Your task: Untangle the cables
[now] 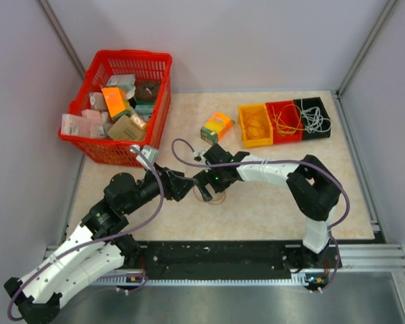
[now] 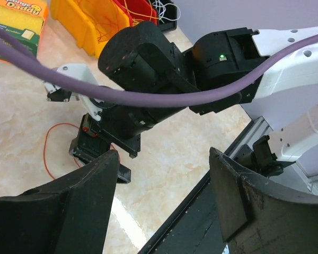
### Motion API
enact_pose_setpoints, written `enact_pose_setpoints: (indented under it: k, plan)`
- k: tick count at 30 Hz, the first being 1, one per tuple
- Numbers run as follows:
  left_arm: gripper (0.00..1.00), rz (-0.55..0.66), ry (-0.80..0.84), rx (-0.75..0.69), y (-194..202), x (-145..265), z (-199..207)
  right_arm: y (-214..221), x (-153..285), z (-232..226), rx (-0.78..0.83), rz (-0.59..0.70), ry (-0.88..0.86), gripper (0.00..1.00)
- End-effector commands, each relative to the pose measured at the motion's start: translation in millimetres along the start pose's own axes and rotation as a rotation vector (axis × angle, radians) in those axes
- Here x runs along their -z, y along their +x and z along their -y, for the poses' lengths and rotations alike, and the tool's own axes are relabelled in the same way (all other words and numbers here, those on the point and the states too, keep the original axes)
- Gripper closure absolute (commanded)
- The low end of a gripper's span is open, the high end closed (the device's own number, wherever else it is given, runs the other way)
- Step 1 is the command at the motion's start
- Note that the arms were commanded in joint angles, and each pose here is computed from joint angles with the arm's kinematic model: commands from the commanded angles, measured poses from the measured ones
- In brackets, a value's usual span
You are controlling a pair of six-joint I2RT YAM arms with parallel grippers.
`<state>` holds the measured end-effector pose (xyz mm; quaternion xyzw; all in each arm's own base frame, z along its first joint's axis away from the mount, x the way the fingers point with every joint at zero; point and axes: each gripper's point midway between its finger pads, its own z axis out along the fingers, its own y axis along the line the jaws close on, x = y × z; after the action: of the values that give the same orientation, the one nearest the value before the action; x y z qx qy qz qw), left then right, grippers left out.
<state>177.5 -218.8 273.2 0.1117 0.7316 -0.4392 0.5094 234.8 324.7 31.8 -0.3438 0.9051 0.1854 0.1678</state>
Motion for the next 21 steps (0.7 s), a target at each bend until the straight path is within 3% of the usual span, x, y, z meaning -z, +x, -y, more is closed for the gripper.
enact_pose_setpoints:
  k: [1, 7, 11, 15, 18, 21]
  plan:
    - [0.27, 0.058, 0.009, -0.019, -17.4, 5.0, 6.9, -5.9, -2.8, -6.9, 0.027, -0.013, 0.129, 0.01]
    - [0.27, 0.072, 0.007, -0.018, -20.4, 8.6, 7.4, 4.7, -7.3, -12.3, 0.096, -0.028, 0.299, 0.02]
    - [0.27, 0.072, 0.004, -0.018, -20.5, 9.8, 7.1, 12.2, -17.2, -18.4, 0.143, -0.057, 0.357, 0.1]
    - [0.27, 0.078, 0.0, -0.018, -22.2, 11.4, 7.0, 14.2, -22.0, -21.3, 0.129, -0.057, 0.35, 0.33]
    - [0.27, 0.08, -0.006, -0.019, -22.4, 11.6, 5.9, 9.2, -19.9, -18.0, 0.114, -0.024, 0.356, 0.61]
    - [0.27, 0.078, -0.007, -0.024, -22.7, 11.3, 5.8, -1.3, -14.7, -16.7, 0.081, 0.034, 0.338, 0.78]
